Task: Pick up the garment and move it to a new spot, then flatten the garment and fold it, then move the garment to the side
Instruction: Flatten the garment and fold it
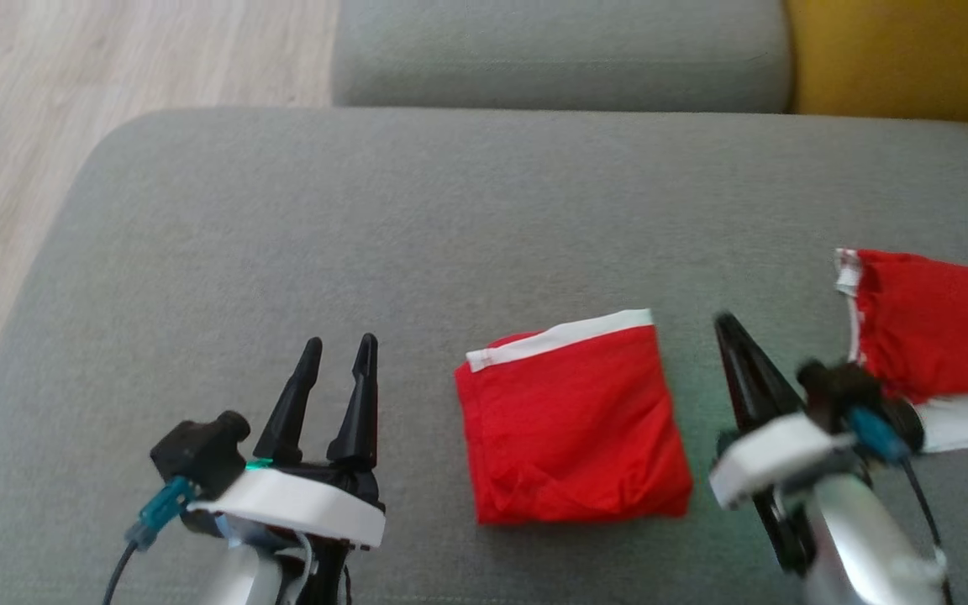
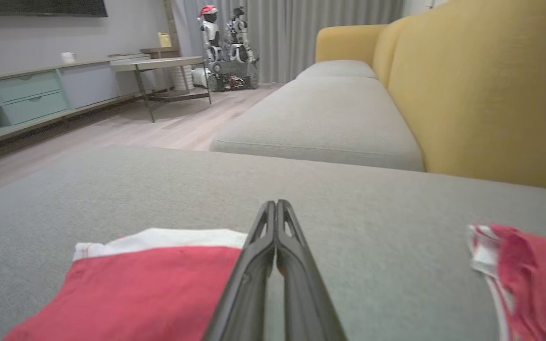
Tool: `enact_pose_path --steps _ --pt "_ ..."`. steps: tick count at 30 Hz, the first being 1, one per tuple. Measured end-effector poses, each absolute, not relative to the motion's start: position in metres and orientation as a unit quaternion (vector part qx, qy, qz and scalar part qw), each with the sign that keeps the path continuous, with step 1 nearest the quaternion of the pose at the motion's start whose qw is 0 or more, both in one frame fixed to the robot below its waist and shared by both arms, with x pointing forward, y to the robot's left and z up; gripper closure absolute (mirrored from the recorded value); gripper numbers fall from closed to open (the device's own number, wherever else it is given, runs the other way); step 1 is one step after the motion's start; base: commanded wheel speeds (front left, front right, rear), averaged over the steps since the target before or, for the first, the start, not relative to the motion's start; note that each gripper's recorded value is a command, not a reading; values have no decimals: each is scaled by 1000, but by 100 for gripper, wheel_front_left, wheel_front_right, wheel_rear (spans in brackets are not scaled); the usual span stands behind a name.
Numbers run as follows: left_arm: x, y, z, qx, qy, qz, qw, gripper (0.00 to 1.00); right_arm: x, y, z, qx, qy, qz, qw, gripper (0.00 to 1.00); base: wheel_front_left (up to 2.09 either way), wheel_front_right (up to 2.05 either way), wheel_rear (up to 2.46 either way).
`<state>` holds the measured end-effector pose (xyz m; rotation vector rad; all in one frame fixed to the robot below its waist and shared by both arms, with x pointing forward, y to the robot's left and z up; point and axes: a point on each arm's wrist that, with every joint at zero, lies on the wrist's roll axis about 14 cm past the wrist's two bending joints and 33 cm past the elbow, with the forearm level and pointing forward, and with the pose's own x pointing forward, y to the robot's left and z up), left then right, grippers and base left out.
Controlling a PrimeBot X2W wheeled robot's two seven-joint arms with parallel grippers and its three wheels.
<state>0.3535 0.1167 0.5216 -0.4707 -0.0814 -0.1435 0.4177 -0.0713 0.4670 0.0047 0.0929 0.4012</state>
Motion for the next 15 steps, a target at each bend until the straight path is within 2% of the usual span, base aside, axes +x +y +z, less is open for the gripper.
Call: enact_pose_path --steps 5,6,7,15 --pt "349 104 523 -233 -39 -91 967 0 389 -115 468 3 34 138 990 100 0 0 0" --pt "349 102 523 -232 -38 -93 968 0 387 -120 470 5 28 129 991 67 0 0 0" --pt "348 101 522 -231 -37 -95 968 0 385 -125 473 7 24 122 992 2 0 0 0" --pt "345 95 519 -213 -33 -106 971 0 358 -139 463 18 34 93 995 0 0 0 0"
